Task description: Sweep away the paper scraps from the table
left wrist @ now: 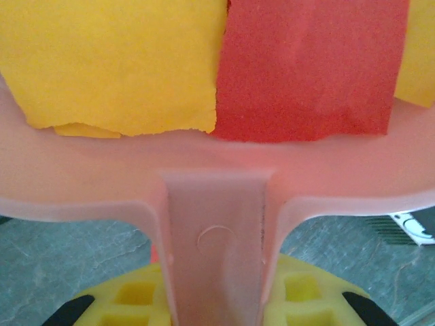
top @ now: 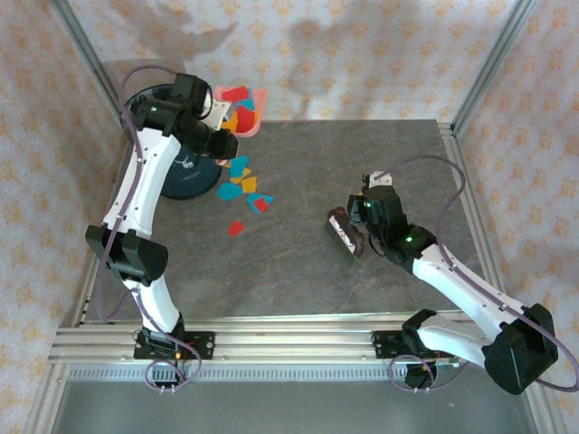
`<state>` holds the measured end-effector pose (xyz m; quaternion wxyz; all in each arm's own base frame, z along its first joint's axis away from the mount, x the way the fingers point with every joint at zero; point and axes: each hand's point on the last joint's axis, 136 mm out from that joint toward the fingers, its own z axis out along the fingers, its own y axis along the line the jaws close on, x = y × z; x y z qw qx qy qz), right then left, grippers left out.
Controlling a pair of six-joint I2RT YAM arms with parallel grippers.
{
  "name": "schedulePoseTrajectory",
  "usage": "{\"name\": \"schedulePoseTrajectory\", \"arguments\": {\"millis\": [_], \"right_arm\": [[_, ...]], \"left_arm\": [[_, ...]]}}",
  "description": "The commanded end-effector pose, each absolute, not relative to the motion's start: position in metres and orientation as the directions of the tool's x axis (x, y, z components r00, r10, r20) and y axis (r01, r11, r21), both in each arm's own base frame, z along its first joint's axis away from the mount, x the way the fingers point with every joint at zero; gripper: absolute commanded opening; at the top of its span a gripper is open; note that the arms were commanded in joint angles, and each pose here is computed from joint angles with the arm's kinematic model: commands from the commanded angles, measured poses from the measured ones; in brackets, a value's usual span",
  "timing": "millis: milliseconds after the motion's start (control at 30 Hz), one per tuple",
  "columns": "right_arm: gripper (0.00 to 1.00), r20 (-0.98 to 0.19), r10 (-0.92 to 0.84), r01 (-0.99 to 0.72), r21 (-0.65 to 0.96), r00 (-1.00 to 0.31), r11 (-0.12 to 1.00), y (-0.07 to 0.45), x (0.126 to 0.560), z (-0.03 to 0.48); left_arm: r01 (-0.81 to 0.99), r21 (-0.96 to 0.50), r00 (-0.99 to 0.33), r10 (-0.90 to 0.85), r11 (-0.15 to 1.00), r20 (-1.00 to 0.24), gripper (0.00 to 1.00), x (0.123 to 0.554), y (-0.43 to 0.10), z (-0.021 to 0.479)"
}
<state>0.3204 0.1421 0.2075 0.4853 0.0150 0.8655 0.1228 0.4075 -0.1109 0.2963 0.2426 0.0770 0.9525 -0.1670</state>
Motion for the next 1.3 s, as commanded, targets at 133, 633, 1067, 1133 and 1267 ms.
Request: {"name": "schedulePoseTrajectory", "arguments": {"millis": [133, 633, 1067, 1133, 1267], "right_arm": [[0.00, -0.852, 0.181, -0.096, 0.260, -0.492, 0.961, 0.144, 0.325, 0.227], [0.00, -0.842, 0.169, -0.097, 0.252, -0.512, 0.963, 0.145, 0.326, 0.221], [0.00, -0.834, 0.163, -0.102, 0.253, -0.528, 0.962, 0.148, 0.326, 0.216], [0.00, -0.832, 0.162, -0.103, 0.253, -0.531, 0.962, 0.148, 0.326, 0.215], [0.00, -0.831, 0.161, -0.102, 0.252, -0.533, 0.962, 0.148, 0.327, 0.214]], "left_arm": [[0.155, -0.436, -0.846, -0.109, 0.886, -0.523, 0.00, 0.425, -0.100, 0.322], [0.053, -0.663, -0.788, -0.377, 0.747, -0.487, 0.00, 0.451, -0.068, 0.339], [0.024, -0.864, -0.728, -0.583, 0.503, -0.359, 0.00, 0.475, -0.047, 0.352], [0.021, -0.876, -0.724, -0.597, 0.483, -0.346, 0.00, 0.477, -0.045, 0.352], [0.036, -0.914, -0.708, -0.636, 0.403, -0.308, 0.00, 0.483, -0.043, 0.361]]}}
